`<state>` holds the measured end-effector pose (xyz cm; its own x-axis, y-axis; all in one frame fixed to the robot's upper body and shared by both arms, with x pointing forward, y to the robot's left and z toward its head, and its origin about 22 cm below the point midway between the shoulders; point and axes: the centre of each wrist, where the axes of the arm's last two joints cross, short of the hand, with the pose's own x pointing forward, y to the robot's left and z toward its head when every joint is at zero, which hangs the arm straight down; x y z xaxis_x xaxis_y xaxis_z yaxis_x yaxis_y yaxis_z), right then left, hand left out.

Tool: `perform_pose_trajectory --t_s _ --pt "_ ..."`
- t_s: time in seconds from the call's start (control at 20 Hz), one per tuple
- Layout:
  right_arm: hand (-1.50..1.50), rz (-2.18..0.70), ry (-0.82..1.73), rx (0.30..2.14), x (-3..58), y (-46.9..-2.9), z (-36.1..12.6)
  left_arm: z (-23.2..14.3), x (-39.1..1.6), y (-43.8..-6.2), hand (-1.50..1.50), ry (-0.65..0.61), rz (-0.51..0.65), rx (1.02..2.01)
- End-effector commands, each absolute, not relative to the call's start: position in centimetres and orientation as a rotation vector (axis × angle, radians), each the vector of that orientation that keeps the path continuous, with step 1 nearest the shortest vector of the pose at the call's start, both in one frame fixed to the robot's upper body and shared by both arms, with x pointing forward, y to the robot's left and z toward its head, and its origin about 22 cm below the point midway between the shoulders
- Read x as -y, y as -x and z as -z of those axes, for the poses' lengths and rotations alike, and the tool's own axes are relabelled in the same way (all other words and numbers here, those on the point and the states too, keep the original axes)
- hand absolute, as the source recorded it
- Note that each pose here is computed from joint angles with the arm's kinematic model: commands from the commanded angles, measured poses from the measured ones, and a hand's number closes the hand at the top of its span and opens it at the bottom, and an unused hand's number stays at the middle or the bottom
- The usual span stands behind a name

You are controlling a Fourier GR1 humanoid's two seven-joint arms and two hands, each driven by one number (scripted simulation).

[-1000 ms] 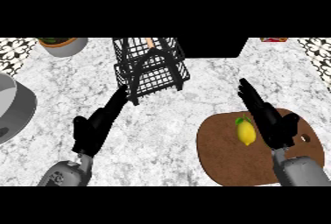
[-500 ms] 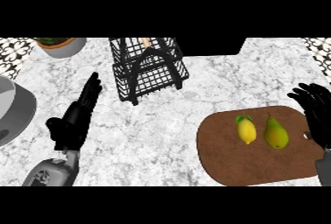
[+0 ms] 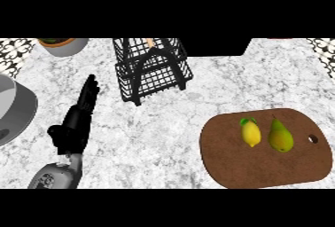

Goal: Pick the pear from the cutting board and place it in the tiered basket

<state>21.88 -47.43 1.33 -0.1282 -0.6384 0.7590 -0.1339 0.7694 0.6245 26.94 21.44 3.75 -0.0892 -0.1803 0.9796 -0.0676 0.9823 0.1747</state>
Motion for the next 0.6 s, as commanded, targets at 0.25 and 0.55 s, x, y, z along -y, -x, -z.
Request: perform_pose_trajectory --t_s 0.25,0.55 --pt "-1.5 -0.33 -0.287 1.594 55.4 -19.8 -15.4 -4.0 -20.5 -27.6 0.0 -0.199 0.085 1.681" --pt "-1.5 -0.709 -0.004 1.505 53.2 -21.4 -23.2 -3.5 -19.7 -26.6 0.0 -0.172 0.118 1.673"
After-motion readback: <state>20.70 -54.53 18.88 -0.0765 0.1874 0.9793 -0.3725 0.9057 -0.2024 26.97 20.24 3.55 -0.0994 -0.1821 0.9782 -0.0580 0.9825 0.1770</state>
